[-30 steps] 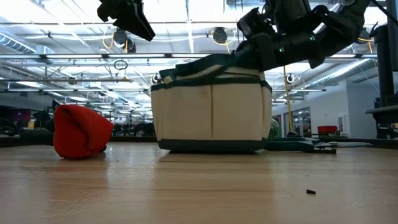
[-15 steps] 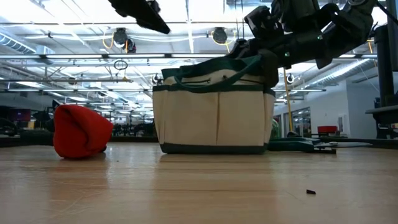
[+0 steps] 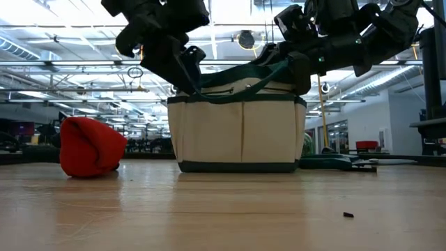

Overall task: Pick & Place Garden tools in Gardening bag
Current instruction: Adjust the light brown gardening bag

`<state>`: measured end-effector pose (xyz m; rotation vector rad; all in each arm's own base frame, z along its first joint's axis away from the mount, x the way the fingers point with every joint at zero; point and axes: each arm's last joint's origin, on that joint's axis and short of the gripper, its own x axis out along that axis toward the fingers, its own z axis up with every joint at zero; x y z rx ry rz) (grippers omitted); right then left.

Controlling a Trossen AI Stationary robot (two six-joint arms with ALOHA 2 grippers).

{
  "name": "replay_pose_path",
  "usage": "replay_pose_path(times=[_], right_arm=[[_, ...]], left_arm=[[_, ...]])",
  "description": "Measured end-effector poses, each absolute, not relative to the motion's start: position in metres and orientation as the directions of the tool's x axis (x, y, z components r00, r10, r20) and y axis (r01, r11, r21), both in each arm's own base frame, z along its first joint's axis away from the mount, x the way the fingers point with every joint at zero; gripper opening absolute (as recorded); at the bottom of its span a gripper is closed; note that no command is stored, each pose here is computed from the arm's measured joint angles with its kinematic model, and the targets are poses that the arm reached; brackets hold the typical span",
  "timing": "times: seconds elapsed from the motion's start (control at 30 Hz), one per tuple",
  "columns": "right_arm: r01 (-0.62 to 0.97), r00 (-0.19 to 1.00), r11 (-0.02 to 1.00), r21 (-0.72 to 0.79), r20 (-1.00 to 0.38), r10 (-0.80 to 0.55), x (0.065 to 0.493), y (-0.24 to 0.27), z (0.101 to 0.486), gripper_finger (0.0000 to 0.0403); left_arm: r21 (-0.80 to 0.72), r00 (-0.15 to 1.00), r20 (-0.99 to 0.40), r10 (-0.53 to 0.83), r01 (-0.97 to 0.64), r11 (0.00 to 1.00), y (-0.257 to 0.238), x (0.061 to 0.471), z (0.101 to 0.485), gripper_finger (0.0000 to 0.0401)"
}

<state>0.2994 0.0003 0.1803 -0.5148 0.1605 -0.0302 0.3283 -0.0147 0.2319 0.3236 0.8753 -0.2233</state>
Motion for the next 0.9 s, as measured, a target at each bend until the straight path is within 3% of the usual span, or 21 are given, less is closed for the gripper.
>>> replay_pose_path(times=[0.27,0.73,0.9], right_arm=[[-0.003,0.987,0.894,-0.448,-0.146,-0.069,0.2994,0.0003,0.1801,0.0150],[0.012,0.988,0.914,-0.405,-0.138,-0.074,0.2995,-0.0001,0.1809,0.0194],[0.045,0.995,0.927,-0.372,-0.066,-0.075,0.3003,-0.0001,0.1878,0.0209]], left_arm=[[0.231,0.636,-0.770,-0.060,0.365,0.902,-0.0145,0.3264,0.2371,0.0212],[0.236,0.598,-0.799,-0.058,0.401,0.885,-0.0140,0.3211,0.2361,0.0052],[0.243,0.599,-0.799,-0.050,0.398,0.885,-0.0136,0.3212,0.2361,0.0010]])
